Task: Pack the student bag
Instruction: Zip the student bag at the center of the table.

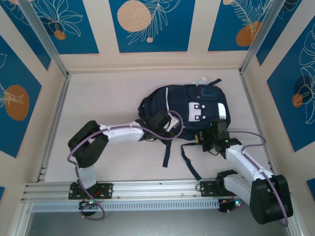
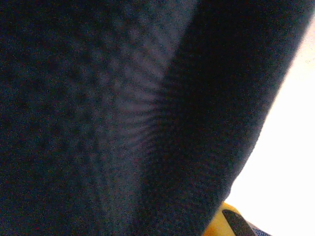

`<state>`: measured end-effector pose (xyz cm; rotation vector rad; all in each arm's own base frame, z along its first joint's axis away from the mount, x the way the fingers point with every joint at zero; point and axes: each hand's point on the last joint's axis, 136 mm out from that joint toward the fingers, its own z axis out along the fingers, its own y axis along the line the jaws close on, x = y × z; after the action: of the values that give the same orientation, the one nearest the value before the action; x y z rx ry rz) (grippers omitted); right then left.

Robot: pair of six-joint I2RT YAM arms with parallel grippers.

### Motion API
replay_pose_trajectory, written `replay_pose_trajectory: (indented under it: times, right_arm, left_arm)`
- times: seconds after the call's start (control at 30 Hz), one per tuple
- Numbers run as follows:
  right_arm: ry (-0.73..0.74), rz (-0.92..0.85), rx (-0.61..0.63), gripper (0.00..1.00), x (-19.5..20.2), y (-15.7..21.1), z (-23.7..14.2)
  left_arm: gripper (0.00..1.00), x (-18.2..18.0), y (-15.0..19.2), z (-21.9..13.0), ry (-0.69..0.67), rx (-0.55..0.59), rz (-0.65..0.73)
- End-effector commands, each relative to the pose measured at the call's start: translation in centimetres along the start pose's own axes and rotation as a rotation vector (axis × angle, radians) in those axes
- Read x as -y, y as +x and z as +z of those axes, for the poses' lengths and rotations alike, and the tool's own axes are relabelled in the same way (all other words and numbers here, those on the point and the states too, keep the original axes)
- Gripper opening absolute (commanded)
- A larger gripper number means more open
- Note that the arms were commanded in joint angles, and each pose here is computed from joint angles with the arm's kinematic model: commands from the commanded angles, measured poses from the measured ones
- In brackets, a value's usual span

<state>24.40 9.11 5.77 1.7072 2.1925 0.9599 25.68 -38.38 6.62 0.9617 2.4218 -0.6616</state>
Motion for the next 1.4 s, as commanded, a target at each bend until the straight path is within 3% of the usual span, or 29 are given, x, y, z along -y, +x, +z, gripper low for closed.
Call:
replay_pose_trajectory:
  times: [0.0,0.37,0.77,0.8,0.9,1.0,1.13,1.37]
  right_arm:
    - [0.015,-0.007,0.053,0.00,0.4,-1.5,-0.2]
    - [0.018,-0.028,0.063,0.00,-0.9,-3.3,-0.1]
    - [0.067,-0.184,0.113,0.00,-3.6,-4.6,-1.1]
    - [0.074,-0.209,0.117,0.03,-3.9,-4.5,-1.4]
    - [0.122,-0.272,0.102,0.35,-4.2,-3.6,-2.4]
    - [0.206,-0.336,0.088,0.50,-3.7,-2.4,-3.8]
    - [0.247,-0.378,0.012,0.55,-2.5,0.2,-4.8]
    - [0.146,-0.365,-0.136,0.62,-1.2,4.6,-4.8]
  left_arm:
    - [0.00,-2.5,1.3,-1.3,-0.080,-0.024,-0.025]
    - [0.00,-5.3,2.2,-3.6,-0.120,-0.009,-0.099]
    - [0.00,-7.0,4.5,-5.2,-0.132,-0.029,-0.154]
    - [0.00,-6.7,4.5,-5.2,-0.115,-0.027,-0.160]
    - [0.00,-4.8,4.0,-5.1,-0.016,-0.021,-0.173]
    - [0.00,-2.2,3.0,-5.1,0.077,-0.011,-0.139]
    - [0.00,1.4,1.8,-5.2,0.178,0.000,-0.045]
    - [0.00,4.7,1.5,-4.7,0.268,-0.007,0.006]
